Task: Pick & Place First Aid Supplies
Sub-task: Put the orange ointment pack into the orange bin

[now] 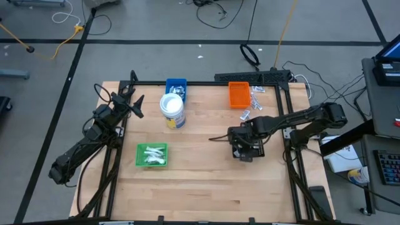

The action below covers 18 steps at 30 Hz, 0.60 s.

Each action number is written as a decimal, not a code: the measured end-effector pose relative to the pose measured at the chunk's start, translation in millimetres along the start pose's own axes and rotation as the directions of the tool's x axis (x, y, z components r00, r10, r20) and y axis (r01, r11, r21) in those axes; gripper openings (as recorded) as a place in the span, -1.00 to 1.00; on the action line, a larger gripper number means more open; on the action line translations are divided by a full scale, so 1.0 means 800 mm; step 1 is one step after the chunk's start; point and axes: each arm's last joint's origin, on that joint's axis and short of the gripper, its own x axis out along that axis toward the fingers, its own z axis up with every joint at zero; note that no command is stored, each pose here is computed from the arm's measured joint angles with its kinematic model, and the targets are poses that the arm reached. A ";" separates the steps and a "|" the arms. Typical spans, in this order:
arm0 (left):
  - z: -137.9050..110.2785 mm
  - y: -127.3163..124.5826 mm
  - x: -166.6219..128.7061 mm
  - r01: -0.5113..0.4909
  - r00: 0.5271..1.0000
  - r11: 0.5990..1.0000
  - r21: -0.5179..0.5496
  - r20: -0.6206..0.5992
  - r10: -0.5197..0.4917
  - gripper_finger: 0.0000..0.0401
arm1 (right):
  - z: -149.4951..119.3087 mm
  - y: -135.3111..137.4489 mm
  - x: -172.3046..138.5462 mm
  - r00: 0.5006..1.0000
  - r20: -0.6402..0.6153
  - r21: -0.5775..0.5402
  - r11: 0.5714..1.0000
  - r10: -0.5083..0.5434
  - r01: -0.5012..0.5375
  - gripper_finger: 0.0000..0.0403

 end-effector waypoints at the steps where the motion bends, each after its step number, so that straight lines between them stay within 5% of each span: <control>1: 0.000 0.000 0.000 0.000 1.000 1.000 0.000 0.000 0.000 0.36 | -0.001 -0.004 -0.001 0.999 -0.005 0.078 0.996 -0.039 0.039 -0.06; 7: 0.000 0.000 0.000 0.000 1.000 1.000 0.000 0.000 0.000 0.36 | -0.009 -0.038 -0.012 0.991 -0.058 0.508 0.851 -0.118 0.131 0.01; 15: 0.000 0.000 0.000 0.000 1.000 1.000 0.000 -0.001 0.000 0.36 | -0.023 -0.084 -0.030 0.984 -0.102 0.878 0.451 -0.146 0.158 -0.06; 18: 0.000 0.000 0.000 0.000 1.000 1.000 0.000 -0.001 0.000 0.36 | -0.028 -0.096 -0.040 0.983 -0.084 0.926 0.352 -0.164 0.138 -0.05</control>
